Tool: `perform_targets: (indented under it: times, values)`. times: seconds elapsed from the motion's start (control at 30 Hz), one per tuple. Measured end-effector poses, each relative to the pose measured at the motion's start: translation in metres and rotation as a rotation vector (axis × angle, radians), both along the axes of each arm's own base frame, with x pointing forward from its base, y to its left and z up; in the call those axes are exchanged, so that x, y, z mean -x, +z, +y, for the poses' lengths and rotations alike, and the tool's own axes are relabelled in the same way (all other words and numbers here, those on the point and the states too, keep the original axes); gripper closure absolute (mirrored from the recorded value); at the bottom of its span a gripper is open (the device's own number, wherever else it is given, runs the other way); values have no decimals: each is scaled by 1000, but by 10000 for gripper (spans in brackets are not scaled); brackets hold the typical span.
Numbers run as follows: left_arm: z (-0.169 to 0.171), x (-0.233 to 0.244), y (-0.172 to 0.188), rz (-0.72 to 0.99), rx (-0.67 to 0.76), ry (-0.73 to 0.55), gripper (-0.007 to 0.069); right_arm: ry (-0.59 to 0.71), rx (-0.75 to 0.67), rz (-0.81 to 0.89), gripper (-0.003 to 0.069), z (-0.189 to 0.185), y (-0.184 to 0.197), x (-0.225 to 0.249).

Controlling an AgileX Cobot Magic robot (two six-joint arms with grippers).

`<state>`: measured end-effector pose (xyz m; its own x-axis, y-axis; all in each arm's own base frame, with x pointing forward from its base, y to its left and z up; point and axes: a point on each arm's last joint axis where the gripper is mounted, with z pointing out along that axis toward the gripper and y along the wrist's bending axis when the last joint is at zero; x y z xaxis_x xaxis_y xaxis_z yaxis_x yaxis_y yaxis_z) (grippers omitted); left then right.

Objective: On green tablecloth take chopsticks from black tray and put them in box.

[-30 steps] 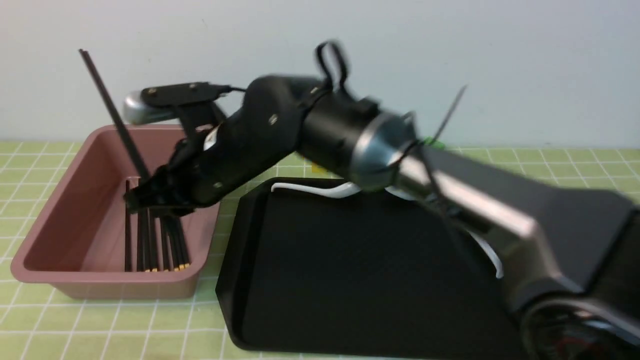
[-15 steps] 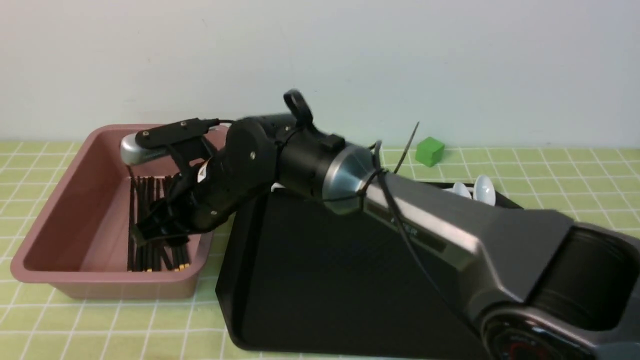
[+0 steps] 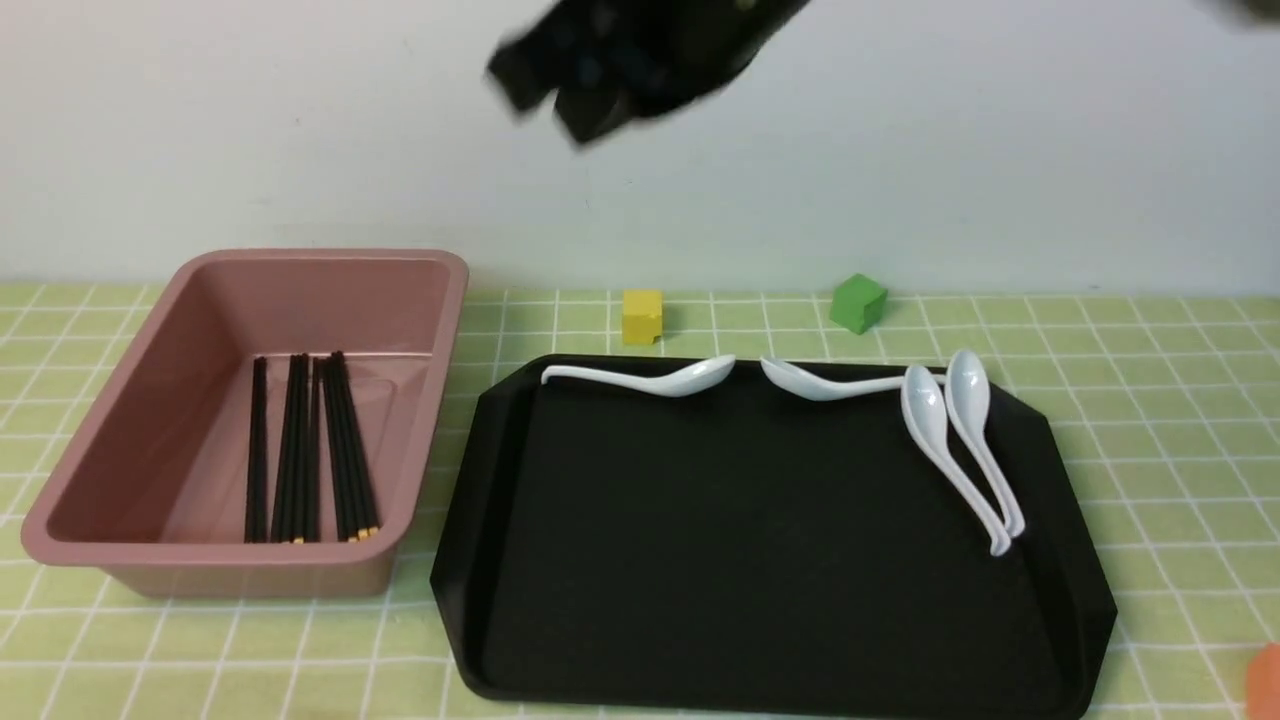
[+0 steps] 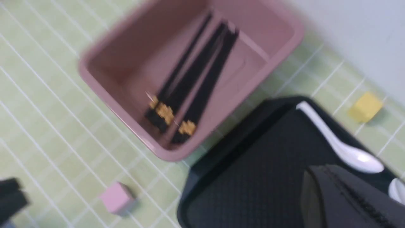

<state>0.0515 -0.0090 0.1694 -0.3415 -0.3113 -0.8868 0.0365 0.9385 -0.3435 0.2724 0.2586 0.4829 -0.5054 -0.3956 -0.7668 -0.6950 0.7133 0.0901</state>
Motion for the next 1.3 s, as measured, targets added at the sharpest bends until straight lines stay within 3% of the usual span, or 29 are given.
perform_targets:
  times: [0.13,0.3,0.43,0.57,0.73,0.93,1.3]
  values:
    - [0,0,0,0,0,0,386,3,-74,-66,672,-50,44,56]
    - [0,0,0,0,0,0,386,-3,-73,-79,672,-110,47,121]
    - [0,0,0,0,0,0,386,-21,-41,-76,670,-159,13,170]
    - [0,0,0,0,0,0,386,-43,-177,-226,667,-189,-34,201]
    - [0,0,0,0,0,0,386,-61,-311,-353,664,-197,-102,208]
    - [0,0,0,0,0,0,386,-77,-437,-478,659,-201,-141,211]
    - [0,0,0,0,0,0,386,-78,-377,-417,651,-199,-184,208]
